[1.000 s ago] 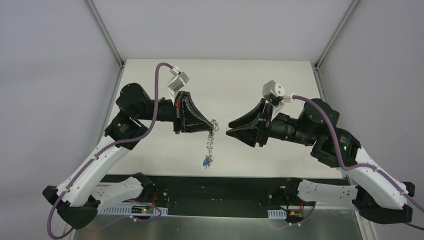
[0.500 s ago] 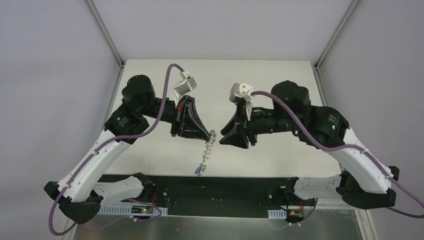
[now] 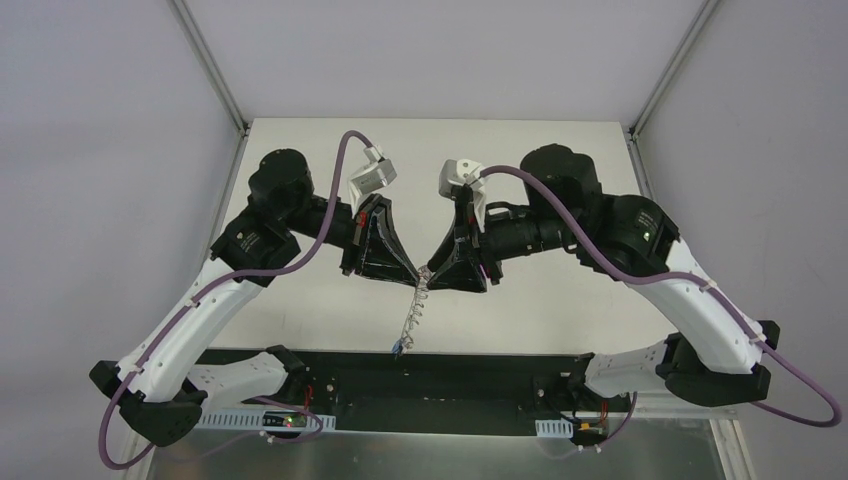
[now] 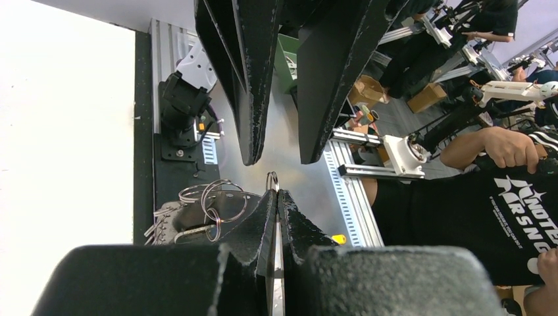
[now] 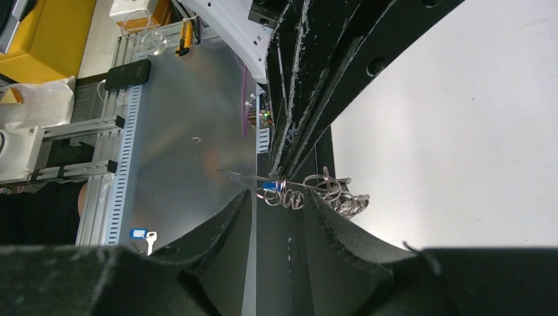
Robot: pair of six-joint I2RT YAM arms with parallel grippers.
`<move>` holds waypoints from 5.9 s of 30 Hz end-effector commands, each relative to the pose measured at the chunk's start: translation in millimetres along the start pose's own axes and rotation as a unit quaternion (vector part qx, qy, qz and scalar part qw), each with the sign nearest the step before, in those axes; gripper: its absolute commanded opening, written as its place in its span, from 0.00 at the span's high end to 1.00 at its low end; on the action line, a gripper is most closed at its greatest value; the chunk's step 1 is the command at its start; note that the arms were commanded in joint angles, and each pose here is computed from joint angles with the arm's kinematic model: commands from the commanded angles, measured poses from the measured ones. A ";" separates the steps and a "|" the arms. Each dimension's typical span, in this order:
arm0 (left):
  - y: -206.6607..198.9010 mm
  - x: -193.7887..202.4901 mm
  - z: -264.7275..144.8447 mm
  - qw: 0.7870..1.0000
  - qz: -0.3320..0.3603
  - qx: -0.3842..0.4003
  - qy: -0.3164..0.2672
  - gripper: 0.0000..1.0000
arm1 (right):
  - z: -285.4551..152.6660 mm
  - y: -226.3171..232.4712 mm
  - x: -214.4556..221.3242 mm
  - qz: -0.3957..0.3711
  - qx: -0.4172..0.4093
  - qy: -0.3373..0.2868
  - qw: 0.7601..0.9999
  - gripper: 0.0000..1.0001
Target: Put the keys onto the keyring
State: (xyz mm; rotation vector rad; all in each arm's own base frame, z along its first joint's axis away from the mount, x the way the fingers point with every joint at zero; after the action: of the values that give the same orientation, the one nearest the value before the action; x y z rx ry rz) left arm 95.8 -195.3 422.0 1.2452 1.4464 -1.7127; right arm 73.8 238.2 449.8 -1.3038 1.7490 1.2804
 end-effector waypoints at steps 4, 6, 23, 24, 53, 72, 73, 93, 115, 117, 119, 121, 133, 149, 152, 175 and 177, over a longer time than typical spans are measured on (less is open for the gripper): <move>-11.7 -8.7 -2.5 0.999 0.045 0.015 -0.005 1.00 | 1.1 3.8 -7.9 0.007 -0.022 -0.005 1.000 0.62; -11.6 -9.0 -2.5 0.999 0.045 0.015 -0.004 1.00 | 2.1 3.4 -7.8 0.009 -0.021 -0.004 1.000 0.62; -7.8 -9.4 -1.7 0.999 0.043 0.004 -0.005 1.00 | 8.0 -1.1 -0.6 0.023 -0.022 0.027 0.999 0.64; -7.7 -9.7 -1.7 0.999 0.044 0.003 -0.005 1.00 | 8.2 -1.0 -0.5 0.023 -0.023 0.027 0.999 0.66; -33.5 -16.2 -15.4 0.987 0.126 -0.076 -0.072 0.62 | -4.6 1.6 9.9 -0.015 0.030 -0.159 0.987 1.00; -23.2 -24.0 -5.6 0.979 0.111 -0.058 -0.158 0.61 | -7.1 1.2 3.1 -0.014 -0.006 -0.415 0.910 1.00; -23.7 -23.5 -5.9 0.979 0.112 -0.059 -0.159 0.62 | -6.7 0.7 2.8 -0.013 -0.006 -0.421 0.907 1.00; -32.7 -20.9 -13.1 0.972 0.116 -0.088 -0.184 0.63 | -10.2 6.9 -4.1 -0.021 -0.012 -0.462 0.886 1.00; -23.2 -24.7 -11.0 0.969 0.113 -0.105 -0.195 0.65 | 5.8 8.2 -1.9 -0.016 -0.024 -0.434 0.900 1.00; -24.9 -24.7 -11.6 0.968 0.115 -0.104 -0.195 0.65 | 7.4 6.1 0.1 -0.010 -0.017 -0.430 0.902 1.00; -25.6 -24.8 -12.0 0.968 0.116 -0.103 -0.196 0.65 | 8.6 4.1 1.8 -0.005 -0.011 -0.427 0.904 1.00; -26.5 -25.2 -12.0 0.968 0.117 -0.102 -0.196 0.65 | 9.5 3.3 3.5 -0.001 -0.010 -0.426 0.905 1.00; -26.5 -25.2 -11.5 0.969 0.115 -0.099 -0.193 0.65 | 12.4 1.1 6.2 0.008 -0.007 -0.421 0.907 1.00; -27.3 -24.5 -11.5 0.970 0.114 -0.096 -0.192 0.65 | 20.0 -1.9 10.3 0.019 -0.005 -0.401 0.916 1.00; -25.9 -23.9 -11.2 0.970 0.114 -0.097 -0.192 0.66 | 23.8 -1.6 9.8 0.021 -0.011 -0.392 0.920 1.00; -27.7 -23.2 -12.0 0.970 0.116 -0.097 -0.191 0.66 | 31.5 2.2 17.7 0.021 -0.032 -0.336 0.941 1.00; -27.8 -23.5 -12.2 0.970 0.117 -0.098 -0.190 0.66 | 31.0 1.7 18.8 0.022 -0.030 -0.336 0.941 1.00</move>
State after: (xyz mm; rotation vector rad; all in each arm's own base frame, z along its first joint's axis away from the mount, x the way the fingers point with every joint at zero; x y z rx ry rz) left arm 87.0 -180.1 443.5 0.8752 1.2385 -1.5174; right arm 71.0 257.9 424.9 -0.6650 1.2422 1.5342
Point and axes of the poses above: each gripper's point midway between its finger pads, its own z axis out along the fingers, its own y axis along the line the jaws close on, x = y × z, the point moved 8 cm from there along -z, back along the fingers, and after that the axes turned 7 degrees about z, right-handed, at the moved point
